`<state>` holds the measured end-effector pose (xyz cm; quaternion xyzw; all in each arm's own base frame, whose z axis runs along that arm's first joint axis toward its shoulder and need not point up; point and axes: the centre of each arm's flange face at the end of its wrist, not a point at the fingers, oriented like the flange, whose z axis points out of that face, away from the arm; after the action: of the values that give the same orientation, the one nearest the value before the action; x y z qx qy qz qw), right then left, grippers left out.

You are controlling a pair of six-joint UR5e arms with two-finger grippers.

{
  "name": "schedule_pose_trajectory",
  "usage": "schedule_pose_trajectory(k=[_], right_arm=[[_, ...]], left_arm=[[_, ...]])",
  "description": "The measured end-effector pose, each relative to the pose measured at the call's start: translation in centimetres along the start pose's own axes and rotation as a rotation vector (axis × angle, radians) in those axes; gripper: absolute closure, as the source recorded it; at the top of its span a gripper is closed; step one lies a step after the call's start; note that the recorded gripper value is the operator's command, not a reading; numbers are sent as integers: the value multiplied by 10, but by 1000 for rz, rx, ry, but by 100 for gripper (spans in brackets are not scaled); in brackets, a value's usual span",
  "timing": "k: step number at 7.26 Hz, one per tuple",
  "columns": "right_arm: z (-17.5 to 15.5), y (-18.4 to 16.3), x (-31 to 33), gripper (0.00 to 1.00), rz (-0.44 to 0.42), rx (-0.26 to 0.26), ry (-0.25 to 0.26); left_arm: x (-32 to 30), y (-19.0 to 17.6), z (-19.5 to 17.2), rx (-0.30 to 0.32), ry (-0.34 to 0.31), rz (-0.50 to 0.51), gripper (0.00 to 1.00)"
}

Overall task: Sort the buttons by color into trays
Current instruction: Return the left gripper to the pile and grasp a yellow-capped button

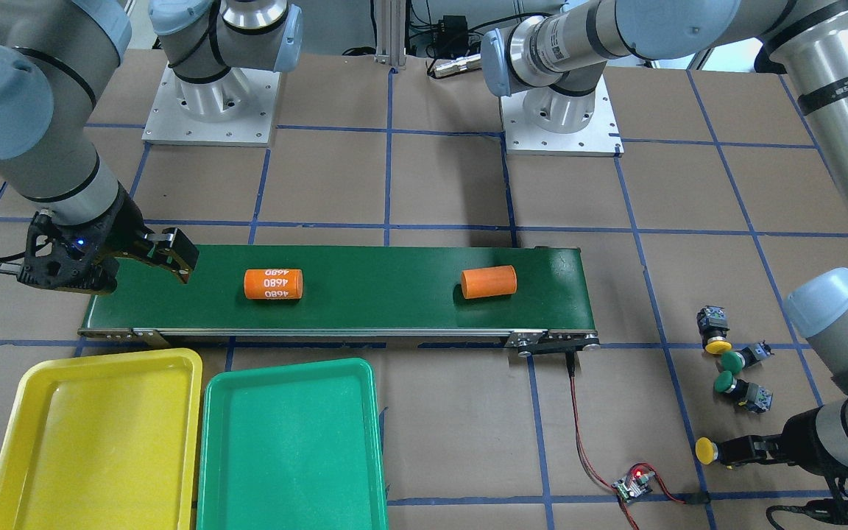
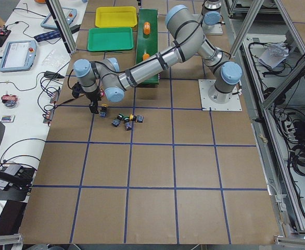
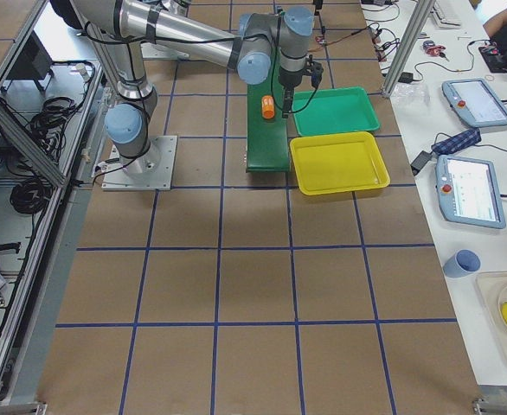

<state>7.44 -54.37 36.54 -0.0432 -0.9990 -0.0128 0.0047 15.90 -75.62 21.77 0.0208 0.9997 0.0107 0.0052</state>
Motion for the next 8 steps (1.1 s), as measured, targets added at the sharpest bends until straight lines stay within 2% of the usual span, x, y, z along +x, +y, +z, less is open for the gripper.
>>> schedule_pose_trajectory(k=[1,3,4,6,7,8], right_arm=[[5,-2,0,0,1,-9,0],[7,-5,0,0,7,-11,0],[-3,-6,1,0,10,5,3],[-35,6,1,0,12,48,5],[-49,17,0,0,11,53,5],[-57,28,-2,0,8,50,3]], left_arm=[[-7,-1,14,-3,41,10,0],[-11,-4,14,-12,80,5,0],[-10,-5,13,-37,100,-18,0],[-7,-2,44,-104,148,-76,4],[-6,-1,56,-121,158,-83,56],[-5,-1,61,-128,164,-78,100]])
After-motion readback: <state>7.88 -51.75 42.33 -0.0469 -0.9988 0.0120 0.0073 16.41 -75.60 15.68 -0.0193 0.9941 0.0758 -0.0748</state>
